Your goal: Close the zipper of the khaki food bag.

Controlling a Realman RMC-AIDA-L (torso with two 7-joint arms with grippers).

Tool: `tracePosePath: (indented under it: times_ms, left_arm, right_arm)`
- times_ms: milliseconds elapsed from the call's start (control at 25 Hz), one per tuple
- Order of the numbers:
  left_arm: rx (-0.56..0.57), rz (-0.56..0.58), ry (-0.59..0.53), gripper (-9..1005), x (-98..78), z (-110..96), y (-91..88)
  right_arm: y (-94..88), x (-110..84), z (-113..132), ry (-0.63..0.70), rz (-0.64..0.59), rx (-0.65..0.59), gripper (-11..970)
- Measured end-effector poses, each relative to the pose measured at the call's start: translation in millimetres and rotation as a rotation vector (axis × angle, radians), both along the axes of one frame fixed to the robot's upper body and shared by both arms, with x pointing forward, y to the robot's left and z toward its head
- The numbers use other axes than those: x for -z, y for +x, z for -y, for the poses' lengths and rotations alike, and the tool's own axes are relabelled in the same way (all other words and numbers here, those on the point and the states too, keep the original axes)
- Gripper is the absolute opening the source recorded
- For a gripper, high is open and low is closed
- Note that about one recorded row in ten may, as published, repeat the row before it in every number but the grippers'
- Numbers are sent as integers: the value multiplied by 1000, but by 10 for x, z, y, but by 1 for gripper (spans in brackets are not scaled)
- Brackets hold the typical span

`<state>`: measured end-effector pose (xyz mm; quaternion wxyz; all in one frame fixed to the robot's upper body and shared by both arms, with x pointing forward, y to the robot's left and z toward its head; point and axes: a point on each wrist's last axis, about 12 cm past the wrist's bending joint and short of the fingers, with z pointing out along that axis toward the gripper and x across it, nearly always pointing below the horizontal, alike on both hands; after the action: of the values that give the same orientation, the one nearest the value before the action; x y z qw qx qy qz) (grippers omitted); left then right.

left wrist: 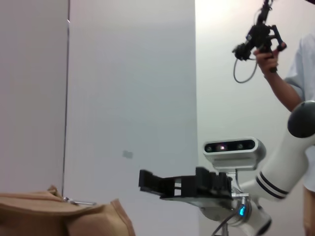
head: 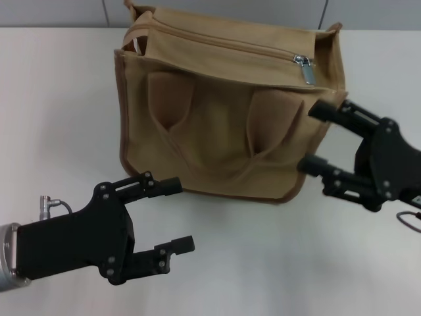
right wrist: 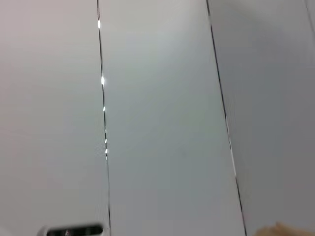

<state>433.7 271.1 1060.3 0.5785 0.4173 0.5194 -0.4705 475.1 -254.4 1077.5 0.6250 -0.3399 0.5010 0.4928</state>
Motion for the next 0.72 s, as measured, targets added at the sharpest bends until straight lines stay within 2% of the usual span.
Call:
tracePosePath:
  times_ms: [520, 720]
  left_arm:
    - [-48, 17, -33, 726, 61, 11, -62]
    - [-73, 16, -55, 726, 57, 10, -59]
  right_arm:
    - [20, -14, -85, 44, -21, -17, 802]
    - [-39, 16, -63, 54, -24, -2, 802]
